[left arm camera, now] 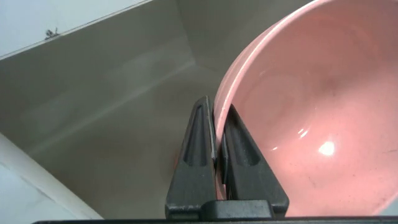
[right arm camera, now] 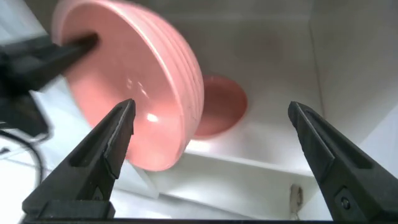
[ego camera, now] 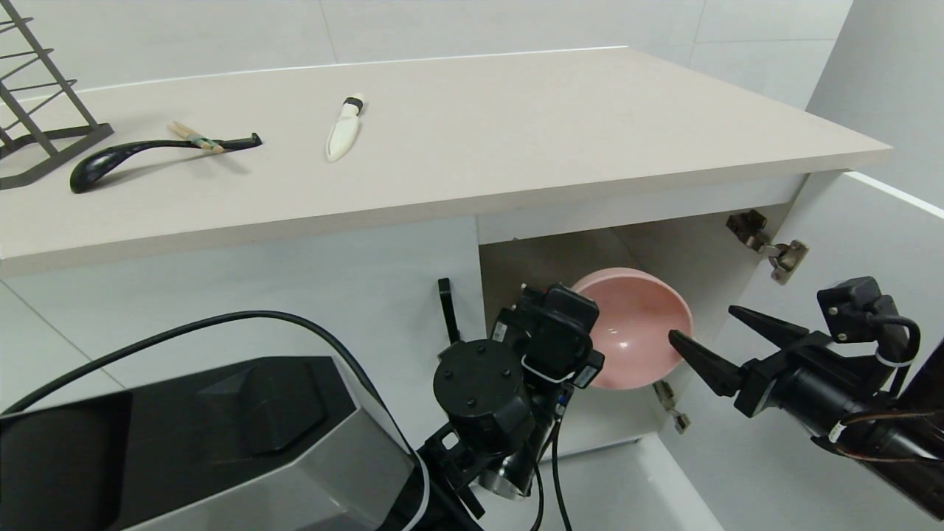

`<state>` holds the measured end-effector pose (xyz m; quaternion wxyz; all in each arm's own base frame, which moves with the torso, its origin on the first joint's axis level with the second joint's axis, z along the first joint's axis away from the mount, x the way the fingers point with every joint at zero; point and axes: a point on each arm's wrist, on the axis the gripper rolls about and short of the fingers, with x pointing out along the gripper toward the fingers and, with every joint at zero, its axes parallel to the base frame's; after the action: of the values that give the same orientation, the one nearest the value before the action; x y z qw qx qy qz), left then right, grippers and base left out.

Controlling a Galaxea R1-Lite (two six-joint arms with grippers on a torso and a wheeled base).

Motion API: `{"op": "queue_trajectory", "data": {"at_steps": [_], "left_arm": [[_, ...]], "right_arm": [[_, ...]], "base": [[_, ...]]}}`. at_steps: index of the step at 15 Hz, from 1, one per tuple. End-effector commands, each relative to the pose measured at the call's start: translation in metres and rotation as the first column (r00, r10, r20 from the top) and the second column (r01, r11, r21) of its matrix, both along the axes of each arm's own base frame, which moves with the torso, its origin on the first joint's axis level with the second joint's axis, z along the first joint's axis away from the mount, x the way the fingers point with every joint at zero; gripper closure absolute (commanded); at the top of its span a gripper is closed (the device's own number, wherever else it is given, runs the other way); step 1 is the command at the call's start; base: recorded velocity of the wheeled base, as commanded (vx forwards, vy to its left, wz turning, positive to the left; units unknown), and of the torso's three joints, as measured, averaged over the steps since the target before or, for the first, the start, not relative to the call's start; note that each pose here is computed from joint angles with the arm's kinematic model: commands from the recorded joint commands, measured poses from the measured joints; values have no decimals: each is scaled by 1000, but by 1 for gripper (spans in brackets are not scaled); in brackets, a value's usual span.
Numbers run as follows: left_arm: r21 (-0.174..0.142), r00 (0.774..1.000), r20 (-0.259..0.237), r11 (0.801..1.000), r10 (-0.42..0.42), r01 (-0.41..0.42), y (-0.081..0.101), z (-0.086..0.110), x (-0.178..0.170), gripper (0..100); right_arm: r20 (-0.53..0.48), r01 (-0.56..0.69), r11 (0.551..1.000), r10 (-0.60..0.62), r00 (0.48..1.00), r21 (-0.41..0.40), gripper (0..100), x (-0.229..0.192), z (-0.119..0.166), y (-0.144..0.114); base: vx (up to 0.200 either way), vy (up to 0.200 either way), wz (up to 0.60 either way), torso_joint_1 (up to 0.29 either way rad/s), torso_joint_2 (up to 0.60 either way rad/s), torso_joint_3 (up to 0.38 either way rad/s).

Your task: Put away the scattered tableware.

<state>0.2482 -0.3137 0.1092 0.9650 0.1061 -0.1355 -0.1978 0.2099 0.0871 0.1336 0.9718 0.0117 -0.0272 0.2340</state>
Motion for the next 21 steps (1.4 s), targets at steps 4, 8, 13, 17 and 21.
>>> {"op": "queue_trajectory", "data": {"at_steps": [4,8,13,17,21], "left_arm": [[-106,998,-23,992,64,-66,-10,10,-7,100],[-111,998,-27,992,64,-67,-13,10,-11,100],[-108,999,-27,993,38,-41,-20,8,-18,100],[-103,999,-32,994,40,-43,-21,5,-18,100],[-104,999,-30,994,38,-41,-21,6,-18,100]], "right_arm": [[-33,62,998,-63,997,-13,0,21,-11,-7],[-13,64,998,-64,998,-5,0,24,-7,-6],[4,66,998,-66,998,2,0,26,-3,-5],[10,59,998,-59,998,6,0,24,-1,-5],[7,46,999,-46,999,5,100,23,-2,-1]], "base": [[0,0,0,0,0,0],[0,0,0,0,0,0],[0,0,0,0,0,0],[0,0,0,0,0,0],[0,0,0,0,0,0]]}}
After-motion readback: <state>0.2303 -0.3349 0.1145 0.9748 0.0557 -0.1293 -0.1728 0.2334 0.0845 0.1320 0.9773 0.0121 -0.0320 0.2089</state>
